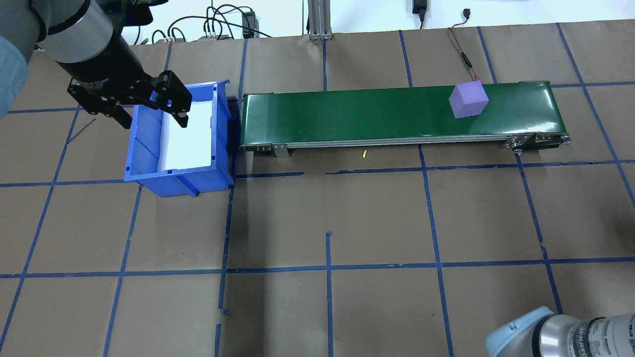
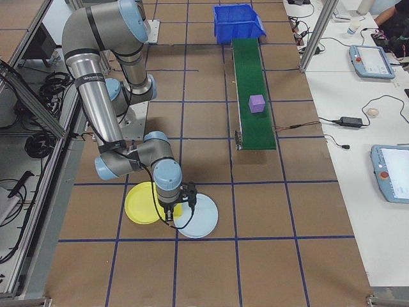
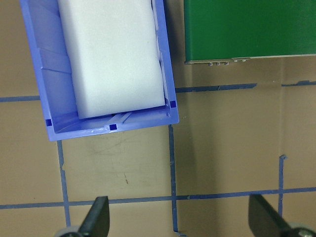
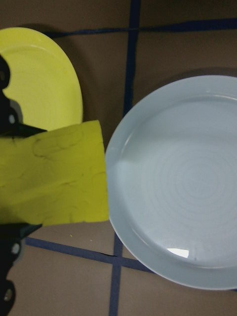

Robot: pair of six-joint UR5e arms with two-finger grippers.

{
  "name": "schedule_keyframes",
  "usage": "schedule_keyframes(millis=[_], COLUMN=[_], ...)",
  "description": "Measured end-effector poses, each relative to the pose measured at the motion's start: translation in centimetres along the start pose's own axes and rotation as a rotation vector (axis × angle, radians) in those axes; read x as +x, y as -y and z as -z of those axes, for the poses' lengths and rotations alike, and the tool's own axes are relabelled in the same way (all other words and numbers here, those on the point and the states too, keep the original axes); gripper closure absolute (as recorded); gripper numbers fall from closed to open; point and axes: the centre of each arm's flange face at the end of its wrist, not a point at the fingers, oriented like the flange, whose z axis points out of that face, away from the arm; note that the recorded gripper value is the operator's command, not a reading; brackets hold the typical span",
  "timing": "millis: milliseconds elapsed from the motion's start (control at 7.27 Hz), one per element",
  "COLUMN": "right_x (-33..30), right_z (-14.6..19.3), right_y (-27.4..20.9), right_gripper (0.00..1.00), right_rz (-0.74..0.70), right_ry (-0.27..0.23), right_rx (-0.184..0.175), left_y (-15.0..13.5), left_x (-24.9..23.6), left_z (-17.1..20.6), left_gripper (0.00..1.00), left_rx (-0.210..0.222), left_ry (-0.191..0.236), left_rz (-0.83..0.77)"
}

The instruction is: Move block left to right into plate

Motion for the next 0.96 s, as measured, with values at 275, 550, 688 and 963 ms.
schedule_keyframes(millis=[275, 550, 688, 963], right_x=[-0.7, -1.8, -2.1, -2.5], right_z=[-1.2, -5.0, -5.9, -3.6], right_y=[-3.4, -7.4, -8.8, -7.6], right_gripper=[0.01, 0.0, 0.0, 0.01], right_rz=[-0.039, -0.062, -0.063, -0.101], right_ry=[0.099, 0.206, 0.228, 0.178], right_rx=[-0.045, -0.051, -0.051, -0.05], left_y=[0.0, 0.0, 0.0, -0.1], left_x=[0.0, 0.0, 0.0, 0.0], left_z=[0.0, 0.0, 0.0, 0.1], left_gripper=[0.0, 0.0, 0.0, 0.0], left_rx=[0.0, 0.0, 0.0, 0.001], left_ry=[0.0, 0.0, 0.0, 0.0], left_rz=[0.0, 0.0, 0.0, 0.0])
